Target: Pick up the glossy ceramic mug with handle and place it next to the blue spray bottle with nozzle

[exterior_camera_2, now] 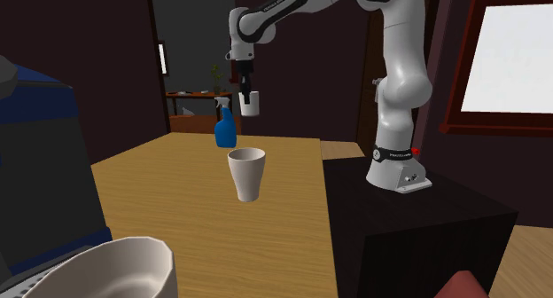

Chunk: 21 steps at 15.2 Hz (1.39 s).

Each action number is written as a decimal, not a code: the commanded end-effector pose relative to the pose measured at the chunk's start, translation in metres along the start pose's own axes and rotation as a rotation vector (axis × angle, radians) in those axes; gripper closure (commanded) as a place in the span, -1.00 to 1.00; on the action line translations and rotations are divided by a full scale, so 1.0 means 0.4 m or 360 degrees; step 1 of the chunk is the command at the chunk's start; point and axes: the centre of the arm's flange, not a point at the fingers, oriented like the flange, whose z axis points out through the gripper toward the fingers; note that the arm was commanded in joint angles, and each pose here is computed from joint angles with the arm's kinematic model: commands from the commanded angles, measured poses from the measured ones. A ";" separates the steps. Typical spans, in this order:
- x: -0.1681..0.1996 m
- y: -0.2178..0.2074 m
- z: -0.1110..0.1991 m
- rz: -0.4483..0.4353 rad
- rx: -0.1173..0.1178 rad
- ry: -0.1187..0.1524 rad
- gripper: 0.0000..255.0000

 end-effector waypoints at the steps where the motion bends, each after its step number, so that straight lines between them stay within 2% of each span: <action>1: 0.002 -0.003 0.028 0.0000 0.0000 0.0001 1.00; 21: 0.015 -0.016 0.291 0.0000 0.0000 0.0001 1.00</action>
